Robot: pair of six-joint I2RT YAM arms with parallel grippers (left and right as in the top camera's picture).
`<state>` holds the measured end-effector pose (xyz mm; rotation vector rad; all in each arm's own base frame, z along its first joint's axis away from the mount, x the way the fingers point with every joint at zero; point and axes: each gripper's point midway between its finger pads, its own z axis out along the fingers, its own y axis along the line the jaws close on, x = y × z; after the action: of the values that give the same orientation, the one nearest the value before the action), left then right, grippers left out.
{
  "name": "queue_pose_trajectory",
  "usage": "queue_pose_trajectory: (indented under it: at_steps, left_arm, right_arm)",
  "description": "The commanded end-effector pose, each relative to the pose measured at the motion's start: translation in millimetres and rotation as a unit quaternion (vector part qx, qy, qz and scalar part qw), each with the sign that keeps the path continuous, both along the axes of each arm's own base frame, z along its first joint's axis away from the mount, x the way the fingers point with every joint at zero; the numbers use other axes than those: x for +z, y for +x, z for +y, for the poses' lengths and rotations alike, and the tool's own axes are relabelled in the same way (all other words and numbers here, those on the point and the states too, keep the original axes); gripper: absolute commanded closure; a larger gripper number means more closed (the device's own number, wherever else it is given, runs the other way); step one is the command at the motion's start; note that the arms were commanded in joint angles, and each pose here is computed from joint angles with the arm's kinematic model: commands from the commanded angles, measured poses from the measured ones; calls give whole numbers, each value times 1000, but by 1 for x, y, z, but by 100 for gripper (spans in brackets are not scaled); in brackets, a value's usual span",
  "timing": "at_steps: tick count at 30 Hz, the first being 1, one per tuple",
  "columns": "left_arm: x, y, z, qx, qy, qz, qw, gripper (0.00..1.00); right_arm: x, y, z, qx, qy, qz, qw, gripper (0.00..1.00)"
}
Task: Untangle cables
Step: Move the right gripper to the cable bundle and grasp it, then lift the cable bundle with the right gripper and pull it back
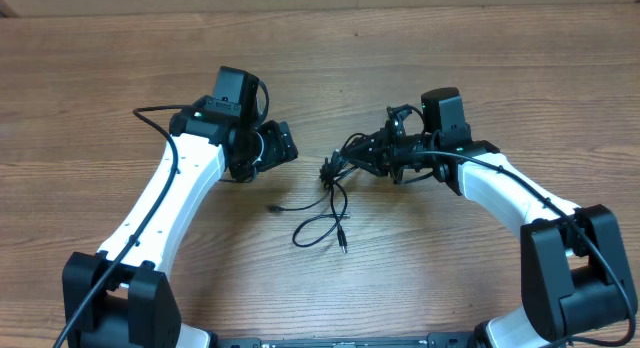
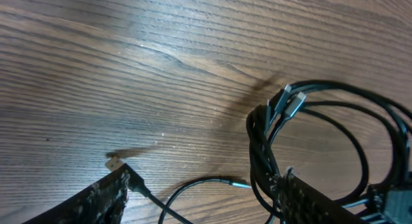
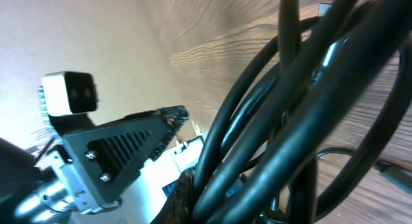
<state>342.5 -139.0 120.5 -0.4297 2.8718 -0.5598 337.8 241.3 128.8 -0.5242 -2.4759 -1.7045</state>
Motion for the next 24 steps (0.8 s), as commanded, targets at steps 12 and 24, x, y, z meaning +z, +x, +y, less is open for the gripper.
queue_pose_trajectory:
  at_steps: [12, 24]
  left_arm:
    - [8, 3, 11, 11, 34, -21, 999, 17]
    - [7, 4, 12, 14, 38, -22, 999, 18]
  right_arm:
    - [15, -13, 45, 50, -21, -105, 993, 96]
    - [-91, -39, -38, -38, -342, 24, 939, 57]
